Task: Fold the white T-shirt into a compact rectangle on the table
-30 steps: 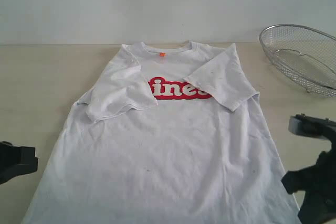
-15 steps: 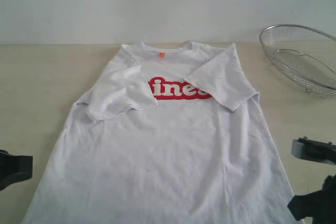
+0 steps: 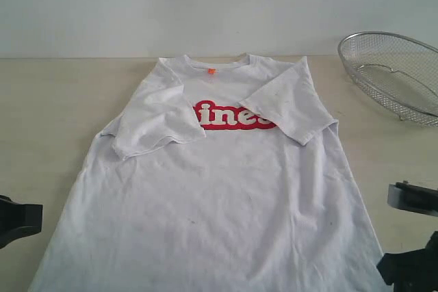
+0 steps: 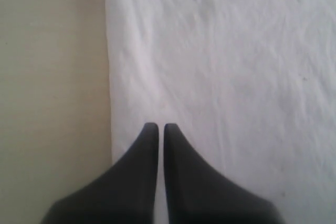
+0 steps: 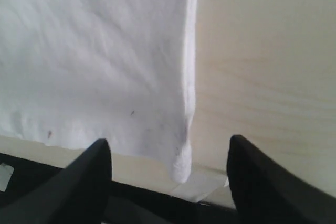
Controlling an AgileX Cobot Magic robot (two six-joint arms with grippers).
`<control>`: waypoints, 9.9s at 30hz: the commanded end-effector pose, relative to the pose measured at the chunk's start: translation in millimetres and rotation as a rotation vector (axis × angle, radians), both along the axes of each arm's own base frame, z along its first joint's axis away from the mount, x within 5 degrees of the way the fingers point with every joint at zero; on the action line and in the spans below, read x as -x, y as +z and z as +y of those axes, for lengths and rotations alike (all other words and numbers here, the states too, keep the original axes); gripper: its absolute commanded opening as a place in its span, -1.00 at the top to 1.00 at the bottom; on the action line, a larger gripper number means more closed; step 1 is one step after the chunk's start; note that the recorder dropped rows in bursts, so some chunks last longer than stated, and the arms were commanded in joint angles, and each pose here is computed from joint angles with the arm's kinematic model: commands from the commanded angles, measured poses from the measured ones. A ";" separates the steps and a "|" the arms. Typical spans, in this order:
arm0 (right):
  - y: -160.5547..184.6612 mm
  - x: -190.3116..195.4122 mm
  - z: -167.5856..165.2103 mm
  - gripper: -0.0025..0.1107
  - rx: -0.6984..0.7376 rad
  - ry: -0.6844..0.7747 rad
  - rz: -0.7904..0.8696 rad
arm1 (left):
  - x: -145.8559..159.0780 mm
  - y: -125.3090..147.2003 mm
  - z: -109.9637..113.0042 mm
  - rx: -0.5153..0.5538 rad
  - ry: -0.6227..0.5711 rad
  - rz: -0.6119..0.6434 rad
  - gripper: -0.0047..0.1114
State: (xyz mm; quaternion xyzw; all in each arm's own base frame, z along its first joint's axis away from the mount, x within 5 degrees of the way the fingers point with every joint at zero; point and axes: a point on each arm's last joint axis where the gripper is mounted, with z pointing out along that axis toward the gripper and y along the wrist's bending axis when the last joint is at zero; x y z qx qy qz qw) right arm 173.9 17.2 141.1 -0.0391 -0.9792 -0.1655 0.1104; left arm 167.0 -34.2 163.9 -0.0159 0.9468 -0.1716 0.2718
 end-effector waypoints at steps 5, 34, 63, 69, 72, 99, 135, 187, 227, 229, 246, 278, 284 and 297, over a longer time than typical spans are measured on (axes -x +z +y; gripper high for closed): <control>-0.3 1.4 -1.7 -0.07 0.019 -0.012 0.002 | 0.2 0.9 0.3 0.000 0.010 -0.013 0.84; -37.1 -6.6 -1.8 -0.07 0.038 -0.124 0.142 | 0.0 1.0 0.5 -0.006 0.005 -0.017 0.84; -47.2 -18.5 7.0 0.96 -0.107 0.008 -0.012 | -0.4 1.0 1.1 -0.015 0.004 -0.023 0.84; -3.5 -21.6 14.7 0.96 -0.190 0.013 -0.210 | -0.4 1.0 1.1 -0.015 0.004 -0.023 0.84; 37.4 -26.2 21.3 0.96 -0.276 0.041 -0.315 | -1.7 1.3 2.7 -0.028 0.018 -0.036 0.84; 95.6 -285.9 -6.5 0.96 -0.135 -0.090 -0.899 | -37.3 39.2 2.4 -0.030 0.032 -0.185 0.84; 29.6 -387.5 -26.4 -0.66 -0.001 -0.205 -0.867 | -49.4 31.6 -3.9 0.007 -0.023 -0.104 0.84; 96.1 -355.0 -15.1 0.96 -0.056 0.136 -0.748 | -141.3 -82.2 -61.9 0.445 -0.274 0.082 -0.19; 107.9 -352.2 -15.6 0.96 -0.040 0.171 -0.782 | -234.2 -6.4 -54.6 0.331 -0.162 -0.236 0.84; 107.9 -352.2 -15.6 0.96 -0.040 0.171 -0.782 | -242.5 -8.9 -55.3 0.331 -0.163 -0.244 0.84; 107.9 -352.2 -15.6 0.96 -0.040 0.171 -0.782 | -290.1 -66.2 -44.2 0.200 -0.006 -0.187 0.00; 113.6 -311.5 -15.1 0.96 -0.024 0.259 -0.679 | -283.2 -45.2 -15.6 0.249 -0.084 -0.140 -0.04; 112.1 -311.1 -14.5 0.96 -0.032 0.260 -0.676 | -288.4 -62.3 -13.9 0.282 -0.032 -0.112 -0.19; 103.1 -310.3 31.3 0.96 -0.030 0.373 -0.653 | -299.8 -29.8 -15.6 0.446 -0.063 -0.114 -0.22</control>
